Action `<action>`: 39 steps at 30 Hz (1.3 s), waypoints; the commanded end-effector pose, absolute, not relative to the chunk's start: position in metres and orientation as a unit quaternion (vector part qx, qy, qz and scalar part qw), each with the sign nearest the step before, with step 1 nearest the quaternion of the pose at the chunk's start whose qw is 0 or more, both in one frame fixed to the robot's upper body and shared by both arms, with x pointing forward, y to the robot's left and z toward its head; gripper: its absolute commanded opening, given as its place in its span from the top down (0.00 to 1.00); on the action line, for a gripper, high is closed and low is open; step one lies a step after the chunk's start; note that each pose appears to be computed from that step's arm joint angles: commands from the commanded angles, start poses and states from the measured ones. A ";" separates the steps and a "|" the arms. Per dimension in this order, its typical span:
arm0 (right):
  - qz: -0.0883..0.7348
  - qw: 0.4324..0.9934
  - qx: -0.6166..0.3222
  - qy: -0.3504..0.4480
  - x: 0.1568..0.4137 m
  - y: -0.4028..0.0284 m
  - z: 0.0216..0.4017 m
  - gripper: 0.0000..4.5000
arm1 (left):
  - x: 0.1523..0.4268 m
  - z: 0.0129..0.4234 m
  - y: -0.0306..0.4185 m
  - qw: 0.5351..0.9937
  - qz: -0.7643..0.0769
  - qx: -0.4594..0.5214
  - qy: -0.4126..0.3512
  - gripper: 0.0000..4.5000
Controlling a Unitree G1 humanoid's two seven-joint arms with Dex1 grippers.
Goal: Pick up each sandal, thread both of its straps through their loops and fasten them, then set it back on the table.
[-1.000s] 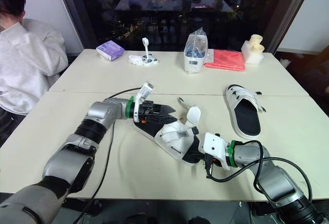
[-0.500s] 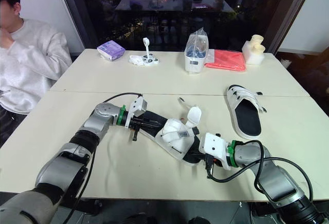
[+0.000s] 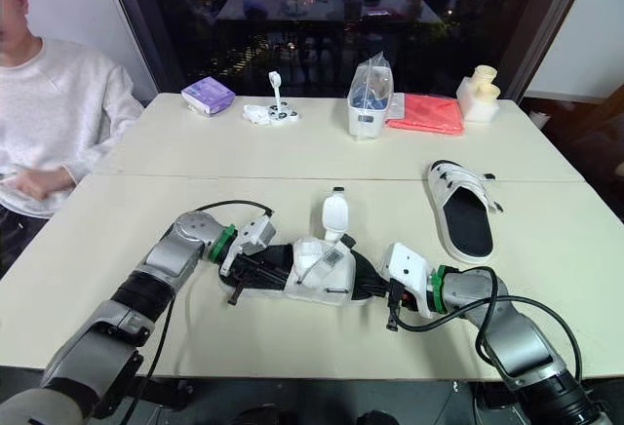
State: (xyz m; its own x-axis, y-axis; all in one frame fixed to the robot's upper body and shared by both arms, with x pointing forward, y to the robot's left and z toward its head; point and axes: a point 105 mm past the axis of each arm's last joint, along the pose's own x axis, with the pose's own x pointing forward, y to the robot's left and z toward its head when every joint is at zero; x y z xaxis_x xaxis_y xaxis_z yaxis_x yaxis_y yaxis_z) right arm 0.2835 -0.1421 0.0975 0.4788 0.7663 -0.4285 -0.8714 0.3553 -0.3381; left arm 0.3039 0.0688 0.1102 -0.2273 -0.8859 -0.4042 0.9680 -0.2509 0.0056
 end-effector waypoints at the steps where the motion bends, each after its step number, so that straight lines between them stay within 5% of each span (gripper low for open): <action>1: 0.506 0.815 -0.262 0.106 0.285 -0.141 0.089 1.00 | 0.293 0.119 0.063 0.583 -0.789 0.160 0.109 0.99; 15: 0.521 0.798 -0.279 0.121 0.286 -0.140 0.083 1.00 | 0.320 0.125 0.098 0.632 -0.730 0.221 0.139 0.99; 23: 0.522 0.794 -0.286 0.122 0.286 -0.140 0.083 1.00 | 0.329 0.181 0.095 0.662 -0.732 0.115 0.117 0.99; 27: 0.522 0.792 -0.291 0.122 0.287 -0.140 0.082 1.00 | 0.339 0.196 0.074 0.685 -0.718 0.073 0.101 0.72; 33: 0.519 0.792 -0.296 0.122 0.290 -0.140 0.082 1.00 | 0.347 0.190 0.044 0.697 -0.702 0.118 0.090 0.04; 39: 0.517 0.793 -0.299 0.122 0.290 -0.141 0.081 1.00 | 0.344 0.187 0.018 0.677 -0.718 0.137 0.081 0.04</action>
State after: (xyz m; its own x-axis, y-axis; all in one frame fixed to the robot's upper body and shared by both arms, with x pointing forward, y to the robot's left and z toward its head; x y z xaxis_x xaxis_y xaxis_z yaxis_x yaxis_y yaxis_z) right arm 0.2931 -0.1382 0.0970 0.4516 0.7697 -0.4512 -0.8774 0.2914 -0.3812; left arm 0.3433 0.0253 0.1766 -0.0442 -0.9529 -0.3000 0.9985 -0.0520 0.0182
